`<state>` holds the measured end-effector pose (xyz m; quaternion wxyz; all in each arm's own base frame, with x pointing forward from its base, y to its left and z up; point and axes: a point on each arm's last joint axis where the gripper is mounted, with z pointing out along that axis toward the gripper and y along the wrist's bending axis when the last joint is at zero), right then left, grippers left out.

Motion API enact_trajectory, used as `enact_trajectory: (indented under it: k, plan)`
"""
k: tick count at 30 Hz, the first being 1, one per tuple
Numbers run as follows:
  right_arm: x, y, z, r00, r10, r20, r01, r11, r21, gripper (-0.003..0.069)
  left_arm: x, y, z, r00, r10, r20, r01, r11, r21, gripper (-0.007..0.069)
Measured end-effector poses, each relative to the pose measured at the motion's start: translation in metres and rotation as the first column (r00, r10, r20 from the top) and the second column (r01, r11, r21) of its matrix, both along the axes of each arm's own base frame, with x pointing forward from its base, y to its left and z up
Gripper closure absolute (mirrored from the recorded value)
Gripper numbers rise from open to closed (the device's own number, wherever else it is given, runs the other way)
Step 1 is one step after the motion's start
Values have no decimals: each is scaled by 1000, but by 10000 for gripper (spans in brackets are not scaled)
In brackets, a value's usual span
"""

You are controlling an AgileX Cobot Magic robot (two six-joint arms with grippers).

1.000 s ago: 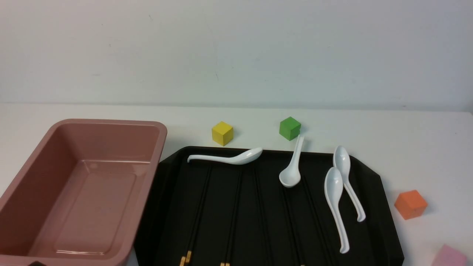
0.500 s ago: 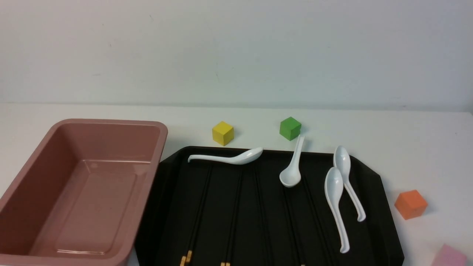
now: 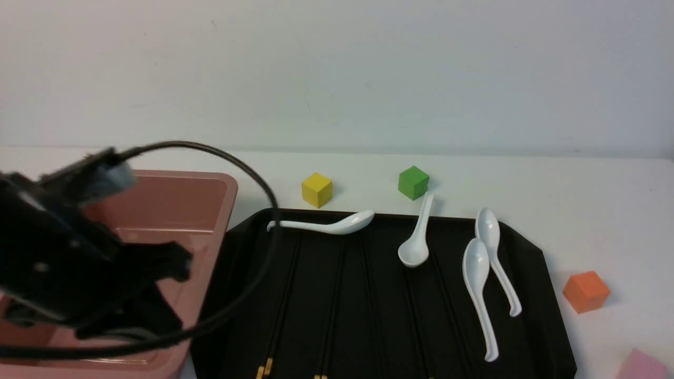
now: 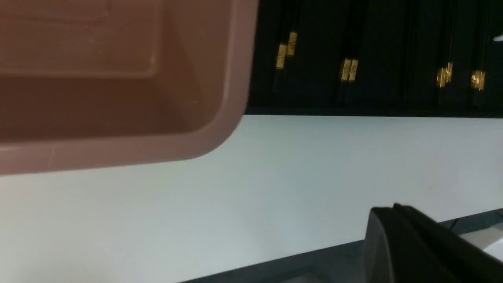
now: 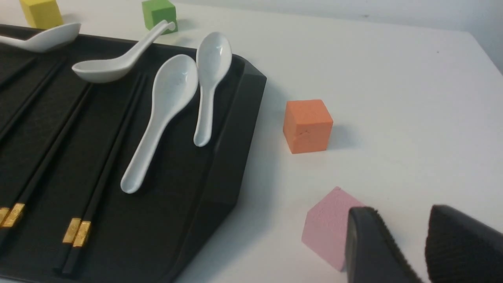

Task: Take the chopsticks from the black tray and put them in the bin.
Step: Use the left arm to grab a pair of chopsticks

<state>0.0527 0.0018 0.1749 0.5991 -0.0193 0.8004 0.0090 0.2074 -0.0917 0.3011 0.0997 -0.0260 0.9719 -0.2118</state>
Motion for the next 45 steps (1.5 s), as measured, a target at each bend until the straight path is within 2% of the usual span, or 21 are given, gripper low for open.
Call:
enact_trajectory:
  k: [4,8,10,18,23,35,37,41,45]
  plan:
    - [0,0,0,1000,0,0,0,1000,0,419,15,-47,-26,999,-47,-27,49,995,83,638]
    - [0,0,0,1000,0,0,0,1000,0,419,26,-75,-46,995,-84,-54,92,983,158,624]
    - [0,0,0,1000,0,0,0,1000,0,419,33,-86,-55,993,-100,-66,111,975,192,589]
    - [0,0,0,1000,0,0,0,1000,0,419,74,-103,-86,990,-122,-70,138,936,323,396]
    - [0,0,0,1000,0,0,0,1000,0,419,89,-107,-103,988,-142,-54,152,915,374,344]
    - [0,0,0,1000,0,0,0,1000,-1,419,106,-114,-151,987,-148,-67,162,893,420,349]
    - [0,0,0,1000,0,0,0,1000,-2,419,107,-115,-153,990,-125,-72,144,896,420,385]
    - [0,0,0,1000,0,0,0,1000,-2,419,108,-116,-153,993,-94,-75,117,904,411,513]
    - [0,0,0,1000,0,0,0,1000,-1,419,105,-115,-147,994,-84,-77,108,910,400,512]
